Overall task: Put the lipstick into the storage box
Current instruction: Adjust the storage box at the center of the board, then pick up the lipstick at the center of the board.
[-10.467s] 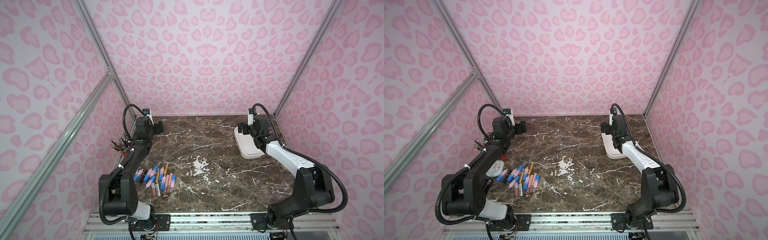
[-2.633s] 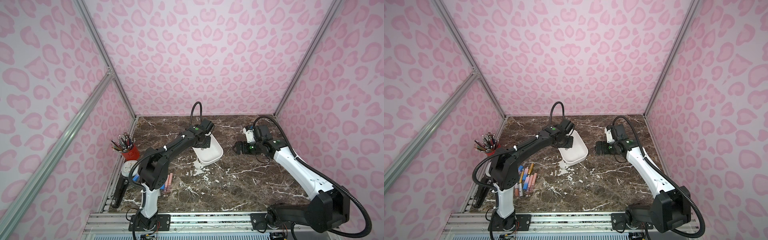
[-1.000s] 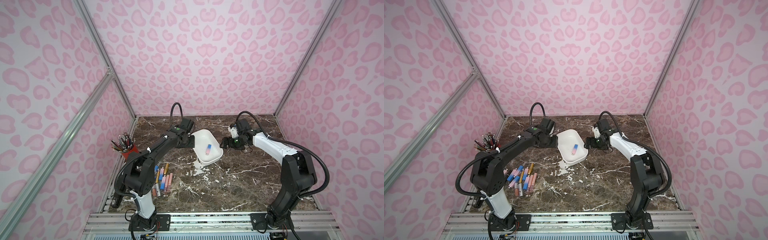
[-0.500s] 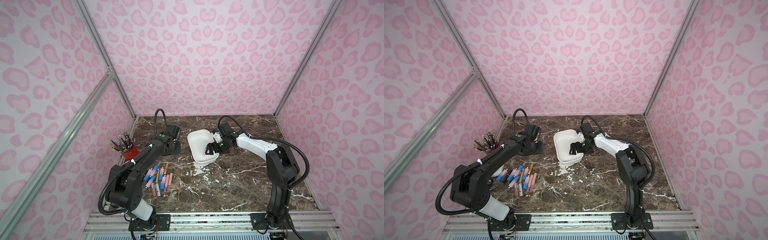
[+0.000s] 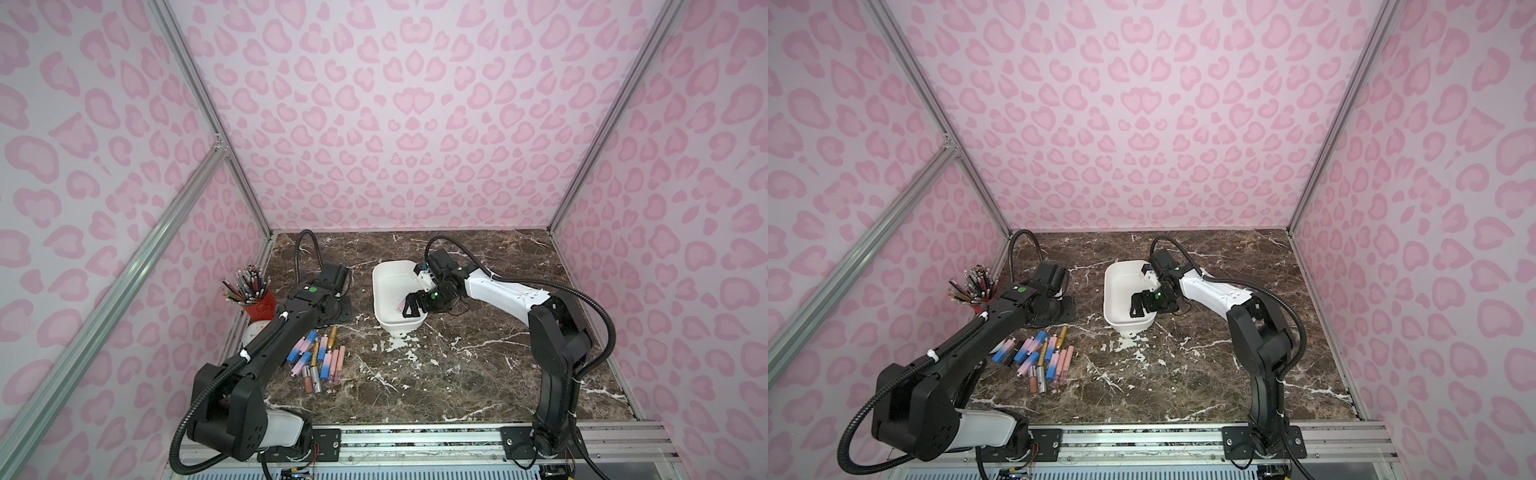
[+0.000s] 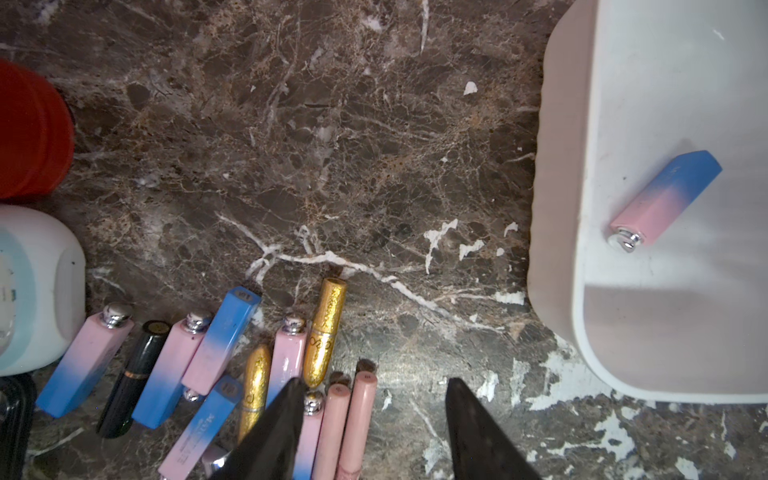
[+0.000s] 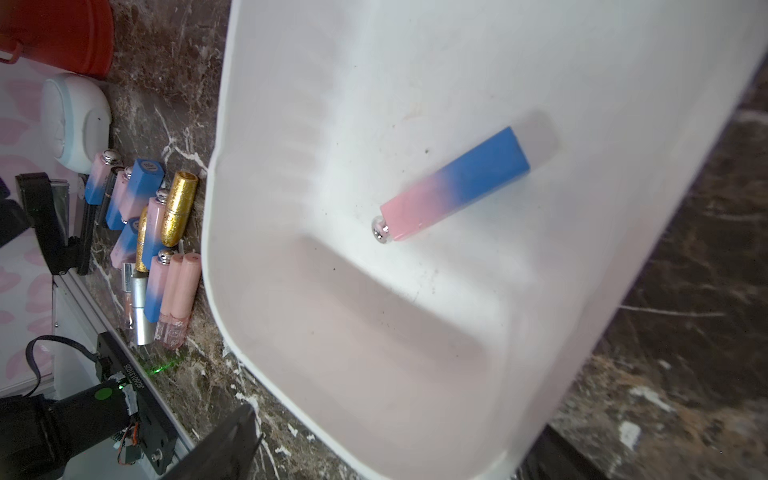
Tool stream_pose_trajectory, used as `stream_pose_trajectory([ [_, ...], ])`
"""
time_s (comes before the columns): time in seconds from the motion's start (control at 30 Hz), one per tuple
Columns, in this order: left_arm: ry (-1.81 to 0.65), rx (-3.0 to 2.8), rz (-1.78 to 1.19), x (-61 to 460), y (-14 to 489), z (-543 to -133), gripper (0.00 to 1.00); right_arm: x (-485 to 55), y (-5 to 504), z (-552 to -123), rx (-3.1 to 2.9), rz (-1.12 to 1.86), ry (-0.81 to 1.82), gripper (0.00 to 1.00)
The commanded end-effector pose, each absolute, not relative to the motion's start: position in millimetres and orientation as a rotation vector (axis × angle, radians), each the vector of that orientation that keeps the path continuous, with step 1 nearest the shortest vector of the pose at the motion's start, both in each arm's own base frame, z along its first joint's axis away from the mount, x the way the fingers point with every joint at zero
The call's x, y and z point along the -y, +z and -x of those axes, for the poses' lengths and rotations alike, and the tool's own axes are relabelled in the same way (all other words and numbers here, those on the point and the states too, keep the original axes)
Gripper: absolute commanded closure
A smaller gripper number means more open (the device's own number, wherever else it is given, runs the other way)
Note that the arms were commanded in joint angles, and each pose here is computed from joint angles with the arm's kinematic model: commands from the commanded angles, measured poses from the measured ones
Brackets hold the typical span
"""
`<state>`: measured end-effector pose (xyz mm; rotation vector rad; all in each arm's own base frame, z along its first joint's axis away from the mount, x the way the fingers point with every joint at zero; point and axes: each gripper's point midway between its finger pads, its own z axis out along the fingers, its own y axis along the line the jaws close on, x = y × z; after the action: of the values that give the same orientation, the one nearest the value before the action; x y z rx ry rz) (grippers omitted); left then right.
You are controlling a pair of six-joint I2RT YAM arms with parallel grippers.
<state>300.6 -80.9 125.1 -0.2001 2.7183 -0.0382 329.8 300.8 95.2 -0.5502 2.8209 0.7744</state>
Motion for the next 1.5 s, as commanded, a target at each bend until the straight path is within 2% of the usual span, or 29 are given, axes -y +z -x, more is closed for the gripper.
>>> stream_pose_trajectory([
  [0.0,-0.052,-2.750,0.250,78,119,-283,0.43,-286,110,-330,-2.804,0.577,0.706,0.01],
  [0.33,-0.166,-2.769,0.349,88,96,-244,0.50,-254,137,-320,-2.754,0.549,0.624,0.01],
  [0.7,-0.073,-2.832,0.307,106,71,-219,0.54,-241,133,-297,-2.751,0.515,0.645,0.01],
  [1.1,0.067,-2.870,0.294,90,53,-207,0.54,-229,134,-278,-2.741,0.502,0.645,0.01],
  [1.47,0.085,-2.918,0.255,91,38,-203,0.55,-221,132,-271,-2.741,0.442,0.642,0.01],
])
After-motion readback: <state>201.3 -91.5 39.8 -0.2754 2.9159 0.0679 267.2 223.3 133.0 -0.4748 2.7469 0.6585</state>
